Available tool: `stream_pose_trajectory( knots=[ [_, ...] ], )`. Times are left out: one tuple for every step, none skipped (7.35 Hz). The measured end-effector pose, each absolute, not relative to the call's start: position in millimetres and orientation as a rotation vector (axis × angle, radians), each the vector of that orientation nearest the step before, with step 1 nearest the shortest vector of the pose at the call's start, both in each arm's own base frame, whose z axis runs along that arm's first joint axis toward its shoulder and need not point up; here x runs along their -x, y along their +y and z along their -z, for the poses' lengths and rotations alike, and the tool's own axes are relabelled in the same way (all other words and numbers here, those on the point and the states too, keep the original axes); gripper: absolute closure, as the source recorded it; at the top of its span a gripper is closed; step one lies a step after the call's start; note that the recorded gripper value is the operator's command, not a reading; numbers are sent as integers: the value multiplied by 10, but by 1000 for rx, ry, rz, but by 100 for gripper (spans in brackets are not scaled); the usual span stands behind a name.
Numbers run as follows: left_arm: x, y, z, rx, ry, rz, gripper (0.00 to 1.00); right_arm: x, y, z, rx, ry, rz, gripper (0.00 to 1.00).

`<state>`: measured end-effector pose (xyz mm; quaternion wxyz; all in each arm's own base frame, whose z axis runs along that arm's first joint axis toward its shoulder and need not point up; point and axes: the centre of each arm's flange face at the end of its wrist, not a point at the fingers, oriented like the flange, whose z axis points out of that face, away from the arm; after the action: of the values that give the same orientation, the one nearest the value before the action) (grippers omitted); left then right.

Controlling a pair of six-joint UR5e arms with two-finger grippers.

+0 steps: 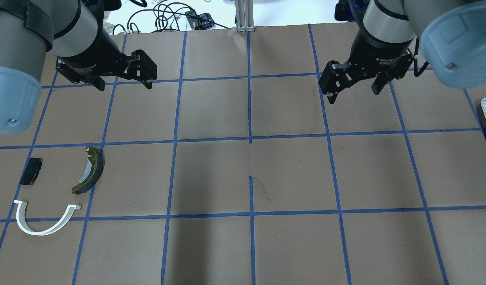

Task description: Place bearing gear from tray to pile

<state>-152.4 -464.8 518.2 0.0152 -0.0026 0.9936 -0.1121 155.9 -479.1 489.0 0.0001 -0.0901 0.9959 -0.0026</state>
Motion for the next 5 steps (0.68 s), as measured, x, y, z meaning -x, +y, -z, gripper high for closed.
stream_pose_trajectory(
  knots=[
    [1524,-4648,-5182,8,3091,349,0,-1471,-4821,-4883,295,3127,6,0],
    [1522,-4648,-5183,8,3091,349,0,-1268,-4893,-4859,339,3123,1,0],
    [1520,-4647,-5184,9,3091,350,0,-889,-5015,-4790,393,3114,-19,0],
    [1520,-4648,-5184,9,3091,349,0,-379,-5150,-4679,440,3103,-42,0],
    [1519,-4648,-5183,9,3091,349,0,146,-5274,-4549,473,3096,-48,0]
  ],
)
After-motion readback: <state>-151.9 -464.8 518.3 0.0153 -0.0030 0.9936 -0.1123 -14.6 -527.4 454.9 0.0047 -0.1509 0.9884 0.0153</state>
